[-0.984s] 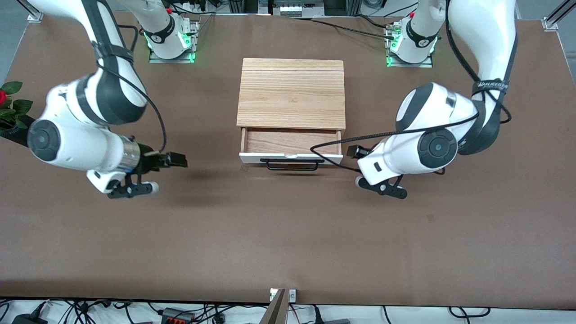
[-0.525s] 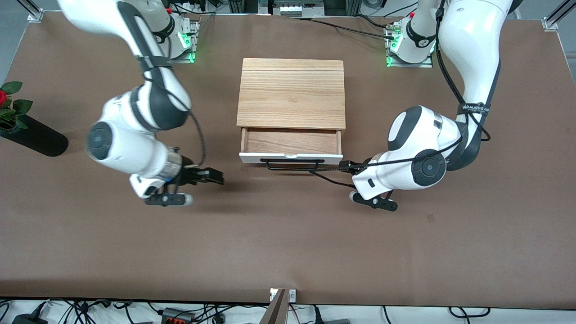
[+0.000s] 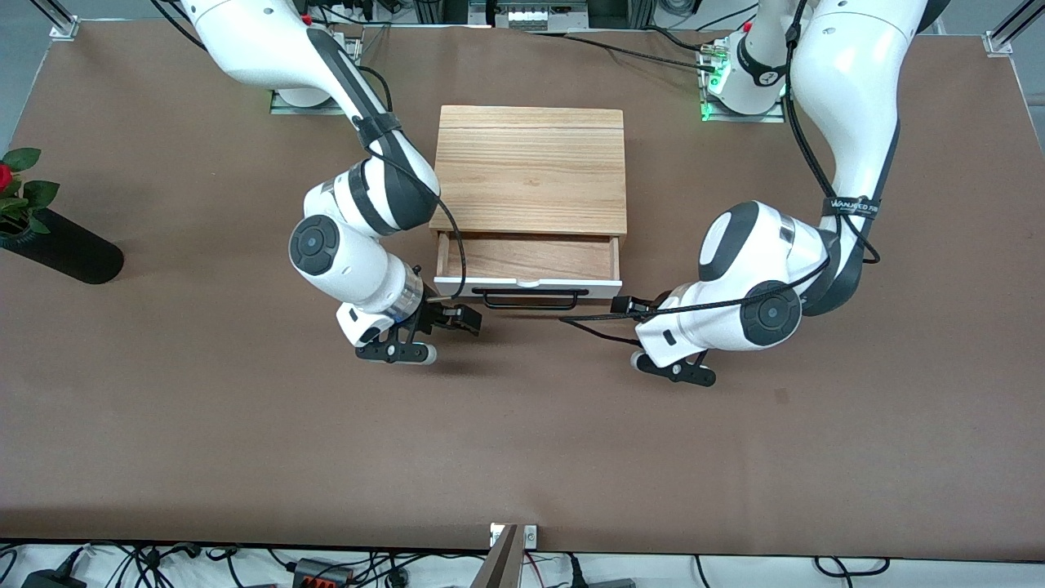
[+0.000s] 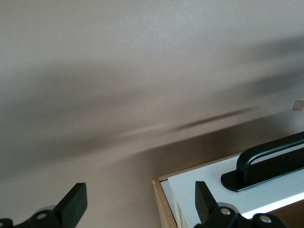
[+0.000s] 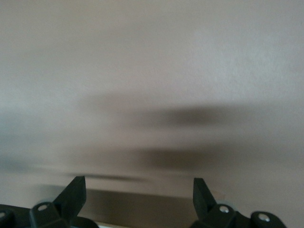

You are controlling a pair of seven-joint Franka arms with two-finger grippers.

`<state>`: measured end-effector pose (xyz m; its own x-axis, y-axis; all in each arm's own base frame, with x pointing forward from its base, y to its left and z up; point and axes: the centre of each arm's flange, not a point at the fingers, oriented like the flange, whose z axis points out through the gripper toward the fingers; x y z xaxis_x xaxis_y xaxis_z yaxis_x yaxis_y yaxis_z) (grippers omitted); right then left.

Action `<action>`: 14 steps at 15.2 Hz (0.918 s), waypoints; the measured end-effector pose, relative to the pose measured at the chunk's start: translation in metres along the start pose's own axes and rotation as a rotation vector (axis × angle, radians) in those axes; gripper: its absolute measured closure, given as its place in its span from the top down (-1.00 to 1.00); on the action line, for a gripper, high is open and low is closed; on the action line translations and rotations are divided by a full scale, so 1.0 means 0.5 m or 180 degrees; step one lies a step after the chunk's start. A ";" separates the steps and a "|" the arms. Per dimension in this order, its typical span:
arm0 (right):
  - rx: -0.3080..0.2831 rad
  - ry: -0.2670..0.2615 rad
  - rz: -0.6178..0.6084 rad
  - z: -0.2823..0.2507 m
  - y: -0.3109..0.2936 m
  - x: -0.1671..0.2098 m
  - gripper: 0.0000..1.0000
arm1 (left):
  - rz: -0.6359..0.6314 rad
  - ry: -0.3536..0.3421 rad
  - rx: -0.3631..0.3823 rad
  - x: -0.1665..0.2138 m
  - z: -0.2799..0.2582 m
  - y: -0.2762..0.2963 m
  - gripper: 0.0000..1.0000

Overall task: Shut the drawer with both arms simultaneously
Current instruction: 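Bring both grippers against the white drawer front beside the handle, then push the white drawer into the wooden cabinet with both grippers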

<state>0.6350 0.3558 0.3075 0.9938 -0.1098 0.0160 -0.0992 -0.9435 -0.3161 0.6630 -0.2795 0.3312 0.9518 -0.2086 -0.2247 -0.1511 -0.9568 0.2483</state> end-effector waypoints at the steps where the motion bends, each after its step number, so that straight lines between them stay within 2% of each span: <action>1: -0.0011 -0.0022 -0.0013 0.007 -0.003 -0.008 1.00 | 0.0005 -0.0018 0.0002 0.000 0.006 0.002 1.00; 5: -0.0062 -0.0136 -0.0082 0.034 -0.022 -0.042 1.00 | 0.0013 -0.0098 0.0011 -0.003 0.025 0.005 1.00; 10: -0.0164 -0.0322 -0.0058 0.032 -0.006 -0.048 1.00 | 0.0035 -0.0352 0.0043 -0.020 0.052 0.015 1.00; 14: -0.0212 -0.0436 -0.0059 0.036 -0.003 -0.057 1.00 | -0.0002 -0.0461 -0.0073 -0.023 0.063 0.016 1.00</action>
<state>0.6078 0.3657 0.2905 0.9925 -0.0529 -0.1099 -0.0795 -0.9642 -0.2532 0.6422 -0.2912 0.3062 0.9032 -0.2366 -0.3580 -0.1428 -0.9525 0.2691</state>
